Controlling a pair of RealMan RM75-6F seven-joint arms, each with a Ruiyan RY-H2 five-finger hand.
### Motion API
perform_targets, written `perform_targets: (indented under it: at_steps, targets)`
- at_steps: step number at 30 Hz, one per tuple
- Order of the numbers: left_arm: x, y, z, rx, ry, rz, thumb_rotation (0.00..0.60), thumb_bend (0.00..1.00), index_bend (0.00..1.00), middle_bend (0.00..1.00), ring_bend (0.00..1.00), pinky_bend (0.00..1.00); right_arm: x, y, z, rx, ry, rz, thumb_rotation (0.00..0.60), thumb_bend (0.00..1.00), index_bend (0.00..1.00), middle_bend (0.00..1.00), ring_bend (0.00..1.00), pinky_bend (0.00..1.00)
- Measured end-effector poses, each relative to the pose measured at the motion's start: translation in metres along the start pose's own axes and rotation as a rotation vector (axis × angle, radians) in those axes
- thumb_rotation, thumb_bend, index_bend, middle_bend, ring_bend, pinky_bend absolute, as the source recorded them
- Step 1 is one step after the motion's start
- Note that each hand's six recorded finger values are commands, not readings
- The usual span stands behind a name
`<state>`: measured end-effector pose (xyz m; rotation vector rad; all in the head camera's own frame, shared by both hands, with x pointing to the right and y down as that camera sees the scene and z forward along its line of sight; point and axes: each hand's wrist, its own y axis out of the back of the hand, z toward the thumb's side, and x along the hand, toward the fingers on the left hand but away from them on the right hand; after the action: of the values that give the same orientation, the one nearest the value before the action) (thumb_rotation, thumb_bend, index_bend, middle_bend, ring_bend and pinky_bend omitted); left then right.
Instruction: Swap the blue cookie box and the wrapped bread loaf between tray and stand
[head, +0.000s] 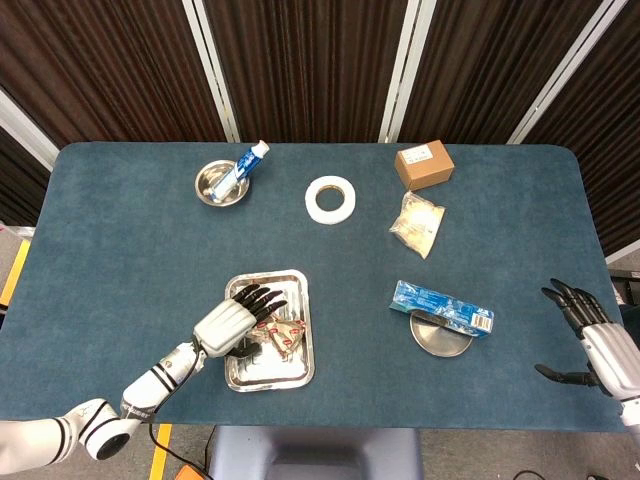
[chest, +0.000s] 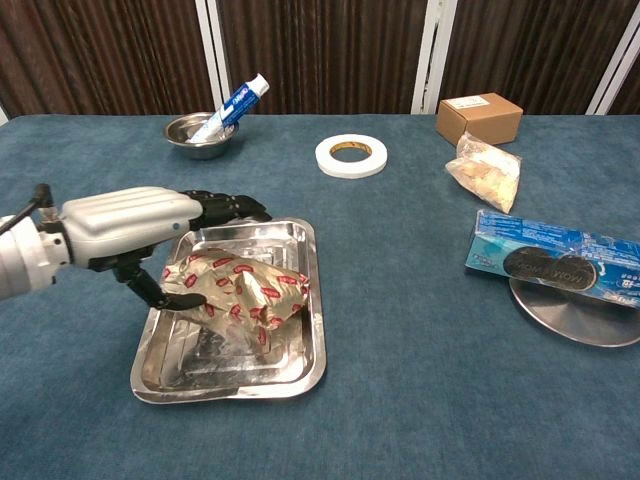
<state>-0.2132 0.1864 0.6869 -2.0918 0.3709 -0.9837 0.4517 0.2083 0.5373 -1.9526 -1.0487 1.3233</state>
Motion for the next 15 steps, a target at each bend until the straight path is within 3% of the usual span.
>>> perform_targets:
  at_steps: [4,7,10,15]
  targets:
    - [-0.034,0.009,-0.012,0.054,0.068,0.041,0.600,0.33,0.00,0.00,0.00,0.12,0.004,0.000,0.002,0.036,0.000,-0.008,0.600,0.16,0.00,0.00,0.00,0.07]
    - [-0.069,0.018,-0.023,0.045,0.158,0.119,0.600,0.36,0.00,0.00,0.00,0.15,0.009,-0.001,0.005,0.083,0.000,-0.018,0.600,0.16,0.00,0.00,0.00,0.00]
    - [-0.114,0.025,-0.038,0.006,0.282,0.231,0.600,0.38,0.00,0.00,0.00,0.07,0.013,-0.003,0.010,0.138,-0.002,-0.035,0.600,0.16,0.00,0.00,0.00,0.00]
    - [-0.210,0.027,-0.063,-0.011,0.531,0.436,0.600,0.39,0.00,0.00,0.00,0.03,0.019,-0.009,0.018,0.208,-0.005,-0.069,0.600,0.16,0.00,0.00,0.00,0.00]
